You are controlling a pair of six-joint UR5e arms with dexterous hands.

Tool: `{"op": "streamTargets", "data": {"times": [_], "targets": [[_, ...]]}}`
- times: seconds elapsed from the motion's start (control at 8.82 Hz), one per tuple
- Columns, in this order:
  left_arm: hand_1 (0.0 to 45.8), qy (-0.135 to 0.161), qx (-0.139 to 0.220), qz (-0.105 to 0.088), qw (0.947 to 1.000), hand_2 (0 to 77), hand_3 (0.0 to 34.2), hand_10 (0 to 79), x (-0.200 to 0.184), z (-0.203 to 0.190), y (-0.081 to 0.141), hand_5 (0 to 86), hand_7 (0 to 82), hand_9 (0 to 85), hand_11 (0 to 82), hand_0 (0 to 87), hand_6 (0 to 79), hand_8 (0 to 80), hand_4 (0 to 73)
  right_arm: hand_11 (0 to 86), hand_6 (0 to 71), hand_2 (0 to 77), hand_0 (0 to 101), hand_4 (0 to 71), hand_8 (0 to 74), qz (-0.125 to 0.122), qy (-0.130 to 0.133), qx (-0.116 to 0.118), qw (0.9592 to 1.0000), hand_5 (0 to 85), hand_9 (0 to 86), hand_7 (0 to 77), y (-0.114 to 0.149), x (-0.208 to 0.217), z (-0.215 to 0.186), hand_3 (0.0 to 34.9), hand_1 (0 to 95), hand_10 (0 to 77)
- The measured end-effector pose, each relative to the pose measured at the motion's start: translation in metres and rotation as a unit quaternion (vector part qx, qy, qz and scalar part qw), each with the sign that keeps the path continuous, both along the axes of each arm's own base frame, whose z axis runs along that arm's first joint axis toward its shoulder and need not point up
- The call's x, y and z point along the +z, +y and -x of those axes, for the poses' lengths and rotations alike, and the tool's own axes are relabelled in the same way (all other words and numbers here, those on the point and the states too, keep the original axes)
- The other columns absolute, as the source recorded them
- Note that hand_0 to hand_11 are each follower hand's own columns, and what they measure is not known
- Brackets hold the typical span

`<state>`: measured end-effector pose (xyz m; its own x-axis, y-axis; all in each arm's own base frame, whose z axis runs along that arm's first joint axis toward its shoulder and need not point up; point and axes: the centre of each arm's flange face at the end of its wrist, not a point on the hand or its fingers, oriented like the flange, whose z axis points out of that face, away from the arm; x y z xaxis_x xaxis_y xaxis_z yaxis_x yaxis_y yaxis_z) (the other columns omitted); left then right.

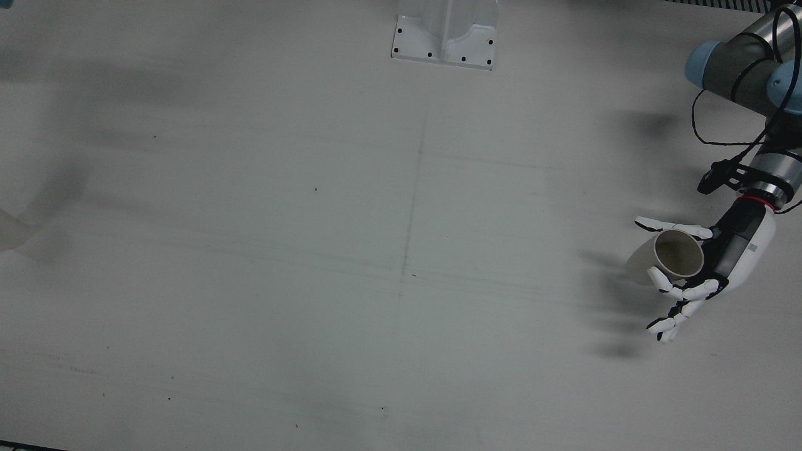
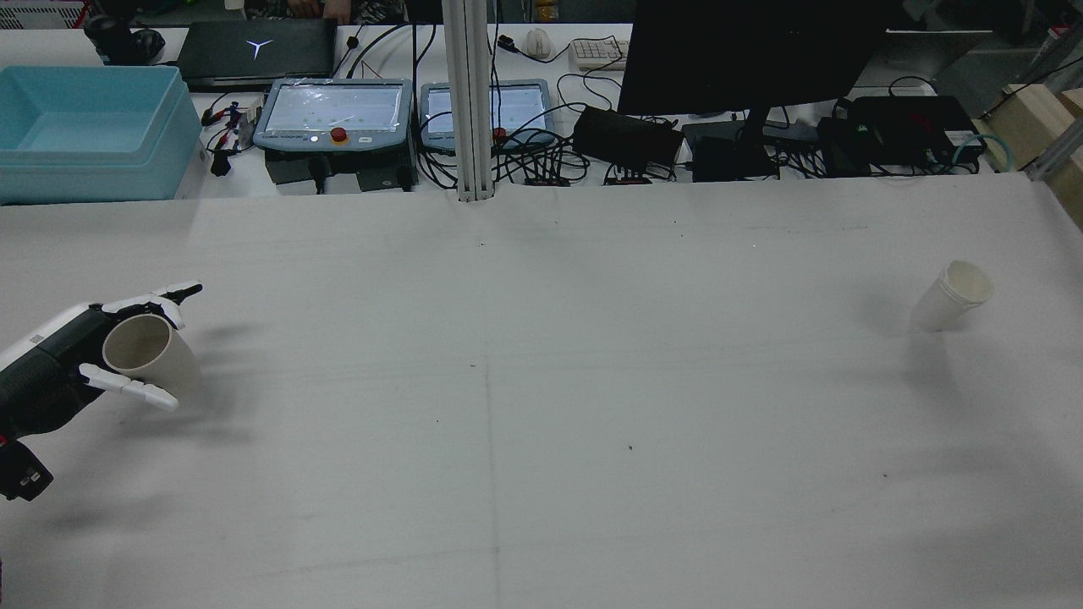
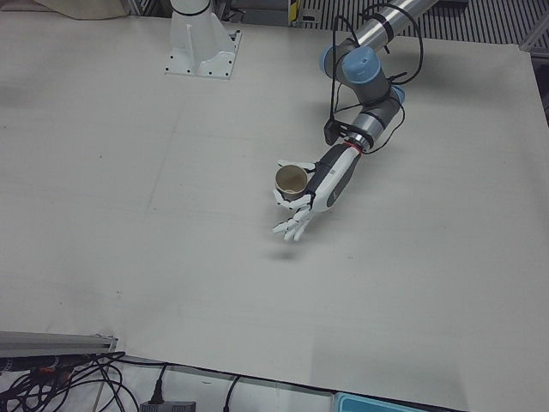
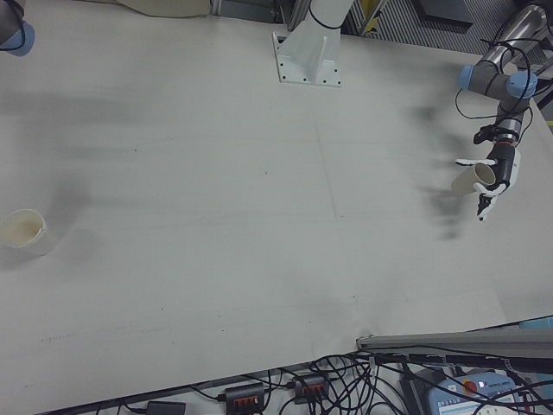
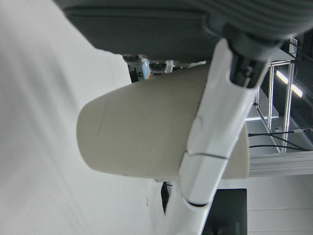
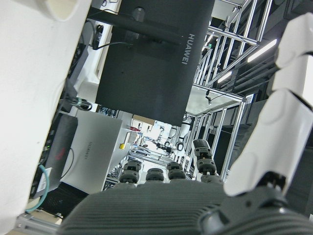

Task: Pour water
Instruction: 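Reach the right hand to the white paper cup and grasp it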

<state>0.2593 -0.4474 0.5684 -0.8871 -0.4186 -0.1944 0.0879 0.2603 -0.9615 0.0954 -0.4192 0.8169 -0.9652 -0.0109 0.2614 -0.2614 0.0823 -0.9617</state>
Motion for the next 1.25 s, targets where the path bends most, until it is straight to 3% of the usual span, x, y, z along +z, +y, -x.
{"op": "streamTargets", "data": {"times": [0.11, 0.34, 0.79, 1.25], "targets": [[32.7, 0.001, 0.001, -0.001, 1.0, 1.1, 0.0, 0.0, -0.013, 0.001, 0.001, 45.8, 16.4, 3.8, 3.3, 80.1, 7.6, 6.0, 38.2, 8.2, 2.7, 12.5, 46, 10.4, 3.3, 0.005, 0.001, -0.01, 0.9999, 13.6, 2.2, 8.7, 0.004, 0.044, 0.008, 0.0, 14.2, 4.9], [32.7, 0.004, 0.0, -0.002, 1.0, 1.1, 0.0, 0.0, -0.031, 0.001, 0.001, 46.4, 16.4, 4.9, 3.3, 80.0, 8.2, 6.0, 37.1, 7.6, 2.7, 9.8, 46, 8.7, 3.3, 0.003, 0.002, -0.031, 0.9995, 13.6, 2.2, 8.7, -0.013, 0.094, 0.028, 0.0, 13.6, 4.9], [31.6, 0.019, 0.0, 0.01, 0.9998, 1.1, 0.0, 0.0, -0.051, 0.007, 0.003, 48.0, 16.4, 3.8, 3.3, 80.0, 8.2, 6.0, 35.5, 9.3, 1.6, 9.8, 46, 3.8, 2.2, -0.01, 0.043, -0.066, 0.9968, 12.0, 1.6, 7.6, -0.042, 0.101, 0.069, 0.0, 13.6, 5.5], [31.6, 0.025, 0.0, 0.016, 0.9996, 1.1, 0.0, 0.0, -0.052, 0.009, 0.003, 48.5, 15.3, 3.8, 3.3, 79.9, 6.0, 6.0, 34.4, 9.3, 1.1, 9.8, 46, 3.3, 0.5, -0.005, 0.079, -0.092, 0.9926, 12.0, 1.1, 6.0, -0.04, 0.109, 0.097, 0.0, 13.6, 5.5]]}}
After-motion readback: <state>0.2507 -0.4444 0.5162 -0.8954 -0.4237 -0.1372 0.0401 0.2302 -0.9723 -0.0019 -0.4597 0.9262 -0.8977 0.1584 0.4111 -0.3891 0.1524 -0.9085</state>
